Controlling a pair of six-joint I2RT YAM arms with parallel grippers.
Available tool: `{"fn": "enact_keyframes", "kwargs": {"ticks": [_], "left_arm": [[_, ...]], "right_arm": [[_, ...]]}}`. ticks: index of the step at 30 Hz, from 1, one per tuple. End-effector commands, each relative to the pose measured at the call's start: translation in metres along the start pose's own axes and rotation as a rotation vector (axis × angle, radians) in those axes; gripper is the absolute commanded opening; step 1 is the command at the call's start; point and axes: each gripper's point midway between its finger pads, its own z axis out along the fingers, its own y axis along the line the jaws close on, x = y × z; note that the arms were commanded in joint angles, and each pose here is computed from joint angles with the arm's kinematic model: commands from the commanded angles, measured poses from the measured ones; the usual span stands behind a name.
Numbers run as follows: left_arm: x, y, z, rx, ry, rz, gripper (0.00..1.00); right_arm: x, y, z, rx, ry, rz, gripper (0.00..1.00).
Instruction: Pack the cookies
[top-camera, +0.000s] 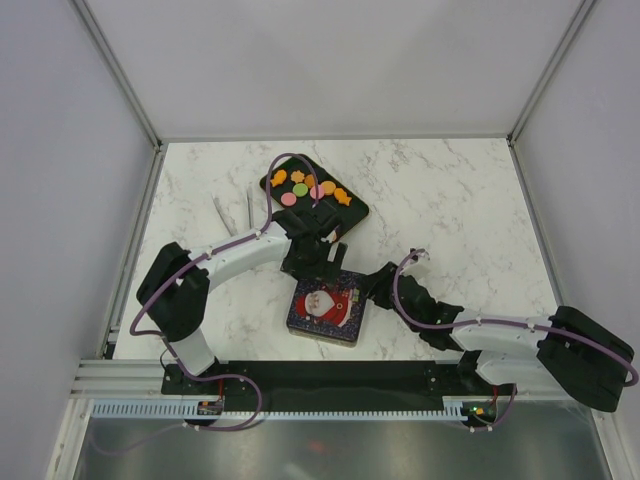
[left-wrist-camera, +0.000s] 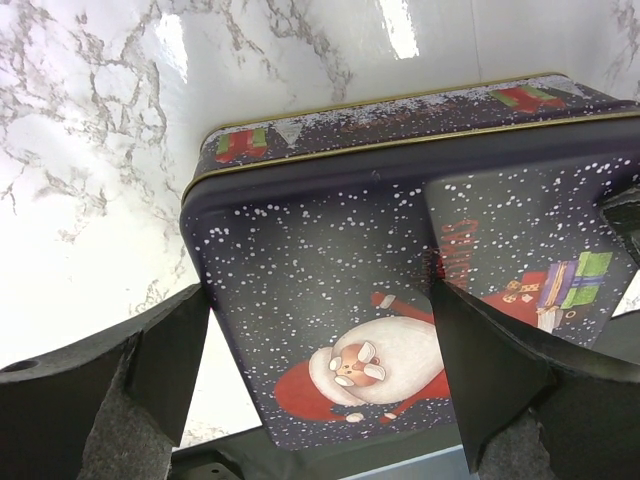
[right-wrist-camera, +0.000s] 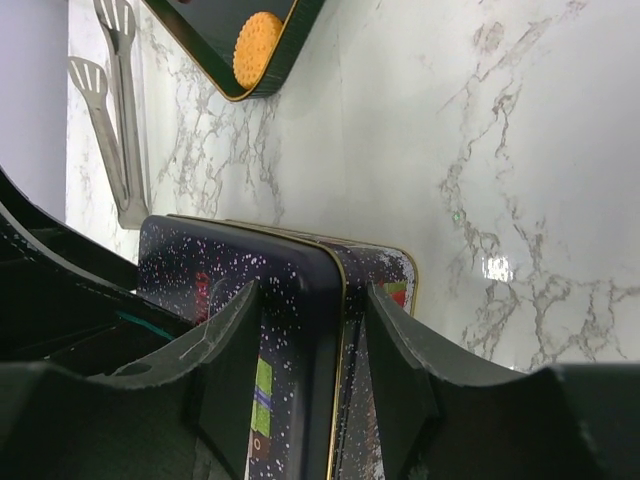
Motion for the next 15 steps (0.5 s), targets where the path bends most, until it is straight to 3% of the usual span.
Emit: {"fn": "enact_keyframes", "kwargs": {"ticks": [1,10,15], "left_arm": [[-0.038,-0.034,0.016,0.096,-0.138,0.039,0.96],[-0.044,-0.042,0.0,0.159,-0.154,0.079,0.97],[-0.042,-0.043,-0.001,0.19,-0.133,0.089,0.97]], "right_arm": [[0.045,0.015,-0.021,-0.048,0.234,-0.061,0.48],[0.023,0.033,-0.025,-0.073,0.202,-0.192,0.75],[0.008,0.023,-0.018,-0.039,0.196,-0.201,0.82]]}}
